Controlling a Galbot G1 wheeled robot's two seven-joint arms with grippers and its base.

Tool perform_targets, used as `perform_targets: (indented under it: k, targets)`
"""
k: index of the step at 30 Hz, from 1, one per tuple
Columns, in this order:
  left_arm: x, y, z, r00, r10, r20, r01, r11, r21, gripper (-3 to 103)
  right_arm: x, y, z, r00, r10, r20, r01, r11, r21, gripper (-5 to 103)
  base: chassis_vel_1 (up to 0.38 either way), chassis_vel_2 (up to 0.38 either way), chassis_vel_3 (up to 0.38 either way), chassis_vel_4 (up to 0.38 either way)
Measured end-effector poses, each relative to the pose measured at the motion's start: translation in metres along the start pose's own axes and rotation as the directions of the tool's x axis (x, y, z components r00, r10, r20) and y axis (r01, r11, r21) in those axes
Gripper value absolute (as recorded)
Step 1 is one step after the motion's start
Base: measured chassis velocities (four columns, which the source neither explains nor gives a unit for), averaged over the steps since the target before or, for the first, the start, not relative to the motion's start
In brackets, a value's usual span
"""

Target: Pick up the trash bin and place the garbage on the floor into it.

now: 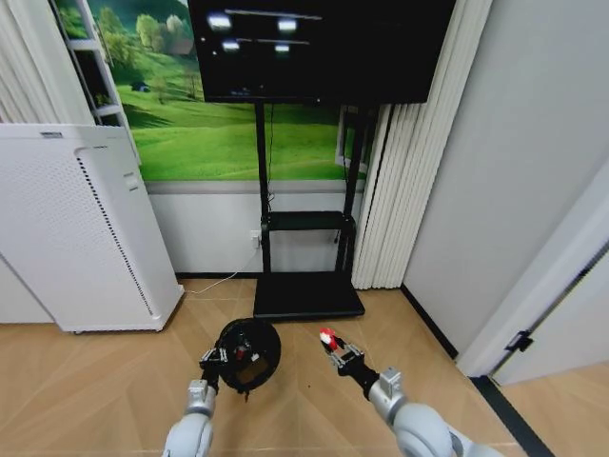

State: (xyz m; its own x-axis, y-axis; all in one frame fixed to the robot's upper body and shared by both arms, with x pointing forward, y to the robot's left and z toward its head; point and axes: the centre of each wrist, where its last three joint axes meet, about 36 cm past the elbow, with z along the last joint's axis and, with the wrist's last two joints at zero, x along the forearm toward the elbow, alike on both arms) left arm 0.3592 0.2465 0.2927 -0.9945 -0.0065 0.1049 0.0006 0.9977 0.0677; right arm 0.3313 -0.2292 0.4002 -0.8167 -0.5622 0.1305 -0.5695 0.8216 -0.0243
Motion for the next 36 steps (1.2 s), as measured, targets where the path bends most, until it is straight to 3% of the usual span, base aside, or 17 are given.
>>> perform_targets:
  k: [8,15,26,30,31,32,36]
  targets:
    - [-0.005,-0.008,-0.004,1.000,0.022,0.006,-0.022,1.000,-0.001,4,-0.025,0.005,0.030,0.993,-0.090,0.071,0.088,0.996,0.029,36,0.000,0.000,0.000,0.000]
    - [-0.010,-0.027,-0.008,0.998,0.058,0.007,-0.058,0.998,0.014,4,-0.077,0.041,0.061,0.984,-0.161,0.073,0.162,0.987,-0.017,35,0.000,0.000,0.000,0.000]
    - [-0.012,-0.043,-0.003,0.996,0.085,-0.003,-0.085,0.996,0.028,4,-0.127,0.091,0.098,0.979,-0.197,0.052,0.199,0.979,-0.043,34,0.000,0.000,0.000,0.000]
    - [-0.011,-0.043,-0.002,0.996,0.086,-0.005,-0.086,0.996,0.028,4,-0.131,0.096,0.099,0.981,-0.191,0.041,0.193,0.980,-0.048,31,0.000,0.000,0.000,0.000]
    - [-0.010,-0.042,-0.002,0.996,0.087,-0.006,-0.087,0.996,0.026,4,-0.131,0.094,0.098,0.982,-0.188,0.022,0.189,0.981,-0.051,35,0.000,0.000,0.000,0.000]
    - [-0.010,-0.041,-0.002,0.996,0.088,-0.006,-0.087,0.996,0.024,4,-0.130,0.090,0.099,0.983,-0.183,0.013,0.184,0.982,-0.048,46,0.000,0.000,0.000,0.000]
    - [-0.010,-0.041,-0.002,0.996,0.088,-0.005,-0.087,0.996,0.023,4,-0.128,0.081,0.099,0.986,-0.169,0.003,0.169,0.985,-0.038,51,0.000,0.000,0.000,0.000]
